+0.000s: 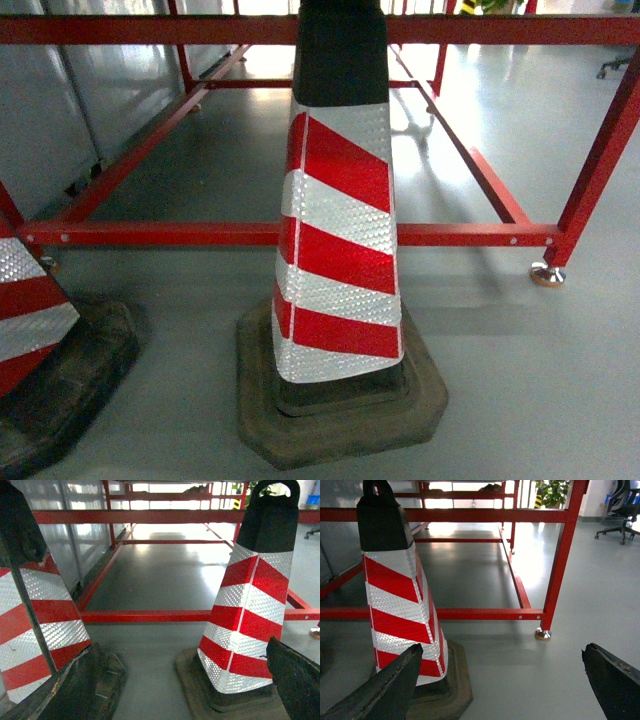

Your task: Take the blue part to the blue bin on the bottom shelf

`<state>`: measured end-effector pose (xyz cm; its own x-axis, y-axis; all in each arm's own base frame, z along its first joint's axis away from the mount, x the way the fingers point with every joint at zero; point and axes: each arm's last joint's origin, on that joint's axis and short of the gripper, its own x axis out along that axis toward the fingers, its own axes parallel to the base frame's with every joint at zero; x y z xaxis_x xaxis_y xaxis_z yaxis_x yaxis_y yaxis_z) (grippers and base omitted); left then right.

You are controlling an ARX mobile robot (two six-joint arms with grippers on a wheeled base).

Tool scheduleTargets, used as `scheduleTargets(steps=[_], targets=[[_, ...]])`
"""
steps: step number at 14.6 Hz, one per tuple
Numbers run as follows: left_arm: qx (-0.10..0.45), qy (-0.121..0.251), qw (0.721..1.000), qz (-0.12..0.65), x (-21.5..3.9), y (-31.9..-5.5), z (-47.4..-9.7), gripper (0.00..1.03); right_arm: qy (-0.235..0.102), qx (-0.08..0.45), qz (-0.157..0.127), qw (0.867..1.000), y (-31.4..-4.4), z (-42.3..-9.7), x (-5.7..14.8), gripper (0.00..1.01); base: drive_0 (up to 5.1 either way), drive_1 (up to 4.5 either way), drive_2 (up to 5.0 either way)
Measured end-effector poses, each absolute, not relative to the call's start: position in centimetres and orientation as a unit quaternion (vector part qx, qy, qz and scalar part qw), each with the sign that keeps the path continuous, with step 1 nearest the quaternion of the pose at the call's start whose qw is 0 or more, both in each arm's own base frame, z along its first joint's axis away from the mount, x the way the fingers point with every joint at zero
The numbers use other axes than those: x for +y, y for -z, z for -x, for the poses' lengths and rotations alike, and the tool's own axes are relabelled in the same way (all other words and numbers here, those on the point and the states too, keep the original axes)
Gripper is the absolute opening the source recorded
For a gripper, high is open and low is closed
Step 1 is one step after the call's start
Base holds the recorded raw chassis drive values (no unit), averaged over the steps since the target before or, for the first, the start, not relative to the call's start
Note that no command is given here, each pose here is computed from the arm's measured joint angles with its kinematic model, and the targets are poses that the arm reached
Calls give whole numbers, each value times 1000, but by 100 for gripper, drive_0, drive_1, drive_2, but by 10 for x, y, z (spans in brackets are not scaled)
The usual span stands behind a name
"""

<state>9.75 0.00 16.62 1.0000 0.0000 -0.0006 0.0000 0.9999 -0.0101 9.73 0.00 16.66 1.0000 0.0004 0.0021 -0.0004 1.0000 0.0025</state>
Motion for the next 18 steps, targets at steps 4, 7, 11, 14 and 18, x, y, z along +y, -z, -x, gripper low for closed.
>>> scheduleTargets(steps=[4,7,11,14,18], targets=[[0,0,1000,5,0,-166,-97,98,0,-1,-1,1000,-167,-97,0,98,0,0,0],[0,0,1000,5,0,-166,-97,98,0,-1,-1,1000,-167,-97,0,98,0,0,0],[0,0,1000,5,0,-166,-97,98,0,-1,-1,1000,-167,-97,0,98,0,0,0],[0,0,1000,5,0,-166,-97,98,0,-1,-1,1000,-167,-97,0,98,0,0,0],[1,0,1000,5,0,-166,-97,98,0,0,-1,1000,-167,-97,0,98,0,0,0]])
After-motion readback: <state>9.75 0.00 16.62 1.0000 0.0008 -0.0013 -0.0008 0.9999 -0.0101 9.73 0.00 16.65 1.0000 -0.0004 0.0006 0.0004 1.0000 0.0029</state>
